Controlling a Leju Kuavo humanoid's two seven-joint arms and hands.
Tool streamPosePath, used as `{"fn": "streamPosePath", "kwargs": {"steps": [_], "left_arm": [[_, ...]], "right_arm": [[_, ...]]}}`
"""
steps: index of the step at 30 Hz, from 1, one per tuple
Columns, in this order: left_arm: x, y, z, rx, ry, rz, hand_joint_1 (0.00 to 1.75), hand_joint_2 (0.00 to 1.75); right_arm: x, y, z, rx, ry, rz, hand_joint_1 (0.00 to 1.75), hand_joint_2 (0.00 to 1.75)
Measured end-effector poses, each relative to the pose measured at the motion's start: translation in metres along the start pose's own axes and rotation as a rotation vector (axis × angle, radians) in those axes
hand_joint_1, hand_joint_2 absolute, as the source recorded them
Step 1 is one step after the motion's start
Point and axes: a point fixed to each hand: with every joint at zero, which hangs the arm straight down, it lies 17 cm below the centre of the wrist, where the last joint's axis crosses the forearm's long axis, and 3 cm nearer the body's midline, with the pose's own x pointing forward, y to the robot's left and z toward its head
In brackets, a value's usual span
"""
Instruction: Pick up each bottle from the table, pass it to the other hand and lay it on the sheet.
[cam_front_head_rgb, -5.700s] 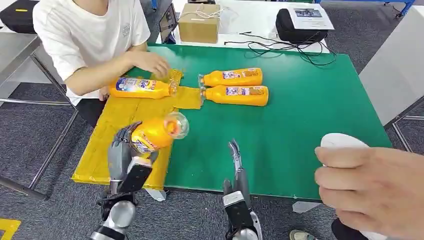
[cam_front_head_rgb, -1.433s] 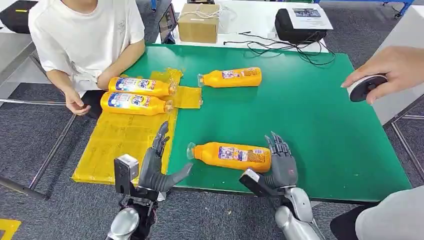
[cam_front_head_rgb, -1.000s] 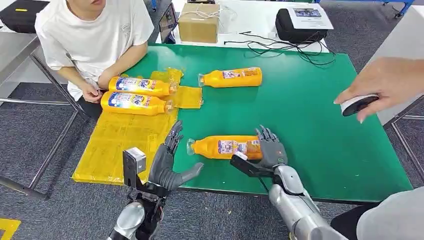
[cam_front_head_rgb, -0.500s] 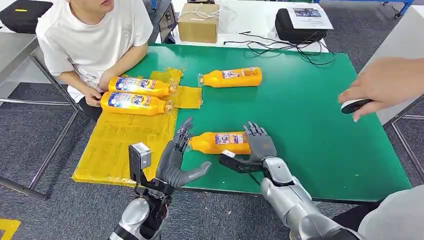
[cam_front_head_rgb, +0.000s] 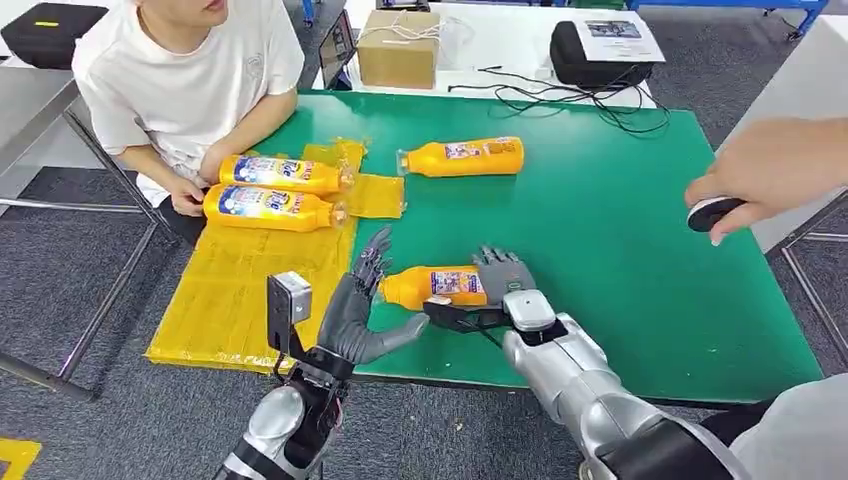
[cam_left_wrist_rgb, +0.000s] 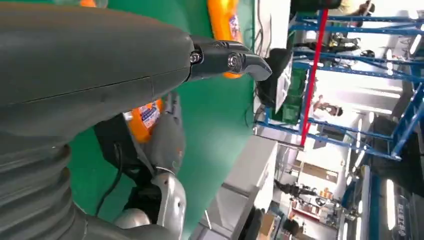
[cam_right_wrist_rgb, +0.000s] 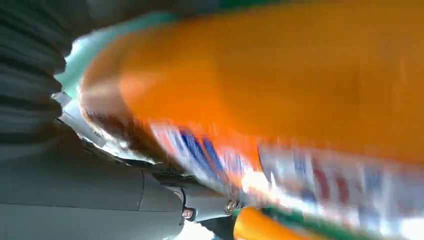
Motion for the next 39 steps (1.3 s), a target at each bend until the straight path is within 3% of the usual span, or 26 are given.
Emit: {"fn": "streamPosePath", "kwargs": {"steps": [13, 17, 22, 25, 29, 34, 39], "left_arm": [[0.003, -0.011, -0.004, -0.029, -0.025, -0.024, 0.0, 1.75], [0.003, -0.011, -0.003, -0.026, -0.036, -0.038, 0.0, 1.75], [-0.002, 0.004, 0.01, 0.068, -0.032, -0.066, 0.0, 1.75], [0.002, 0.022, 0.026, 0.166, -0.066, -0.102, 0.0, 1.75], [0.013, 0.046, 0.062, 0.293, -0.115, 0.028, 0.0, 1.75], [0.024, 0.078, 0.092, 0.442, -0.135, 0.095, 0.0, 1.75], [0.031, 0.088, 0.101, 0.48, -0.151, 0.101, 0.0, 1.75]], "right_arm": [[-0.005, 0.006, 0.0, 0.079, -0.011, -0.136, 1.75, 1.75], [0.023, 0.002, 0.004, 0.056, -0.172, -0.412, 1.75, 1.75], [0.078, -0.026, 0.026, -0.179, -0.42, -0.771, 1.75, 1.75], [0.107, -0.037, 0.053, -0.312, -0.486, -1.021, 1.75, 1.75], [0.127, -0.034, 0.103, -0.407, -0.524, -1.35, 1.75, 1.75], [0.122, -0.032, 0.152, -0.483, -0.566, -1.497, 1.75, 1.75], [0.115, -0.041, 0.175, -0.534, -0.596, -1.513, 1.75, 1.75]]}}
